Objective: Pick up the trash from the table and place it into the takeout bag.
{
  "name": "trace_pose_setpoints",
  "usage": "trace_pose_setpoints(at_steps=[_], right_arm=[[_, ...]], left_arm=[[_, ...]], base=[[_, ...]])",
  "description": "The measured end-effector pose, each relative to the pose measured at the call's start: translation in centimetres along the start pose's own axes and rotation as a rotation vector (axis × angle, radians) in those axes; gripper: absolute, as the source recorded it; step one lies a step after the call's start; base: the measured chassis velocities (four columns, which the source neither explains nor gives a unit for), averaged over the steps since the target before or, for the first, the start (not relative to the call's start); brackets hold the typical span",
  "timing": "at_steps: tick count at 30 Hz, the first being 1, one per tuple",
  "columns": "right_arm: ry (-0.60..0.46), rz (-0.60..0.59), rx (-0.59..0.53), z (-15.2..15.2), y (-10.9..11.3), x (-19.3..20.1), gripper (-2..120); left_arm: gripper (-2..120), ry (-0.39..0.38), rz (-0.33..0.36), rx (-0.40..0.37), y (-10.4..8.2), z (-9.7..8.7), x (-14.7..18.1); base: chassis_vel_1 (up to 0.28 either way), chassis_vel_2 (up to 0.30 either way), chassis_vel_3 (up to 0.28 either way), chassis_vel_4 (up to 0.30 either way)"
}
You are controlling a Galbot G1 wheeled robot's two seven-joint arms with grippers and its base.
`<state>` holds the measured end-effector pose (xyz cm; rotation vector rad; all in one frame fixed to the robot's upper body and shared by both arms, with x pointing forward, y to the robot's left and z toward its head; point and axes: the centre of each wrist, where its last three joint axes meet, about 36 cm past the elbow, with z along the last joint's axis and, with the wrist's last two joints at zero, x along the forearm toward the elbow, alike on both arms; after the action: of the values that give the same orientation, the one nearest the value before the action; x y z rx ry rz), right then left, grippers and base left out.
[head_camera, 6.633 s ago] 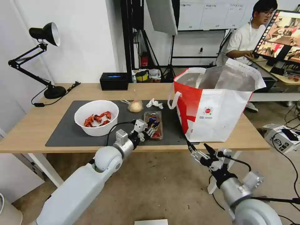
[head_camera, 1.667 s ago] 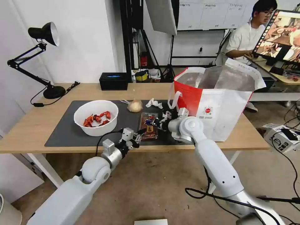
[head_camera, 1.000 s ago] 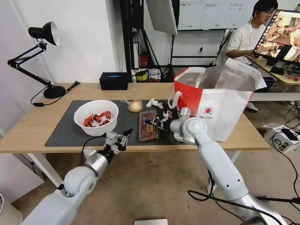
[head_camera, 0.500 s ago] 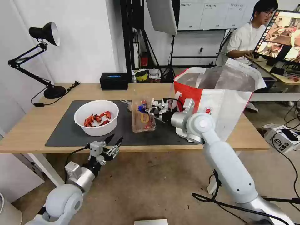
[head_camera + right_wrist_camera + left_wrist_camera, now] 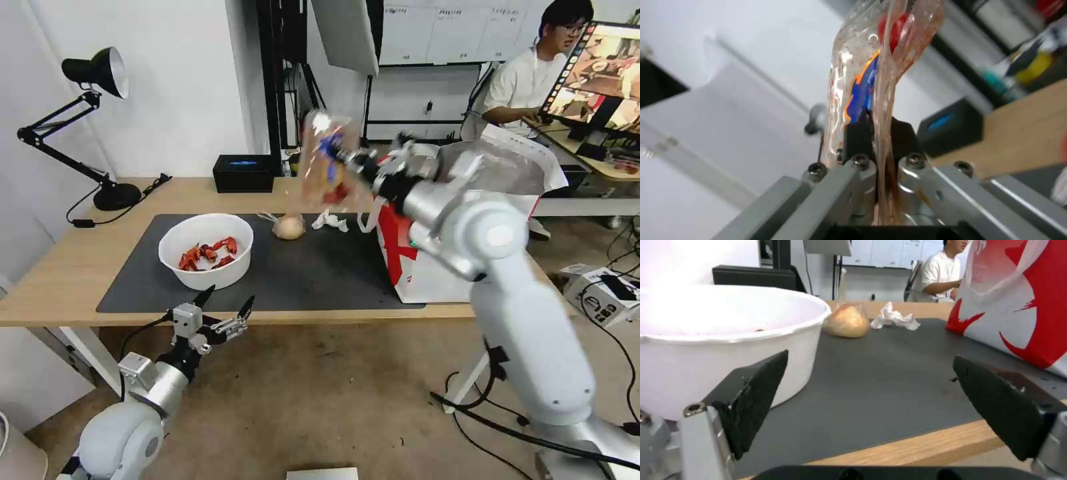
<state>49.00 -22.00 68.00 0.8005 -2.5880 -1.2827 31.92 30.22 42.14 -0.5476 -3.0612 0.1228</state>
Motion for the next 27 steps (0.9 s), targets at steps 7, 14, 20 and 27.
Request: trace_pose_setpoints(at_steps=[7, 14, 20, 27], right_arm=[[-0.135, 0.128, 0.061, -5.0, -1.7, 1.3, 0], [-0.225, 0.298, 0.27, -7.2, -4.8, 1.2, 0], [-0.225, 0.387, 0.421, -6.1, -7.6, 0.4, 0], [-0.198, 0.403, 0.418, -4.6, -9.1, 0.1, 0]], left_arm=[[100, -0.004, -0.007, 0.009, -0.1, 0.3, 0.0], [100, -0.001, 0.001, 0.023, -0.7, 0.9, -0.4], [100, -0.008, 0.015, 0.032, -1.2, 0.9, -0.9], [100, 0.001, 0.011, 0.039, -1.5, 1.4, -0.7]], base=[[0.0, 0.0, 0.0, 0.0], [0.0, 0.0, 0.0, 0.0], [0.0, 0.0, 0.0, 0.0], [0.0, 0.0, 0.0, 0.0]])
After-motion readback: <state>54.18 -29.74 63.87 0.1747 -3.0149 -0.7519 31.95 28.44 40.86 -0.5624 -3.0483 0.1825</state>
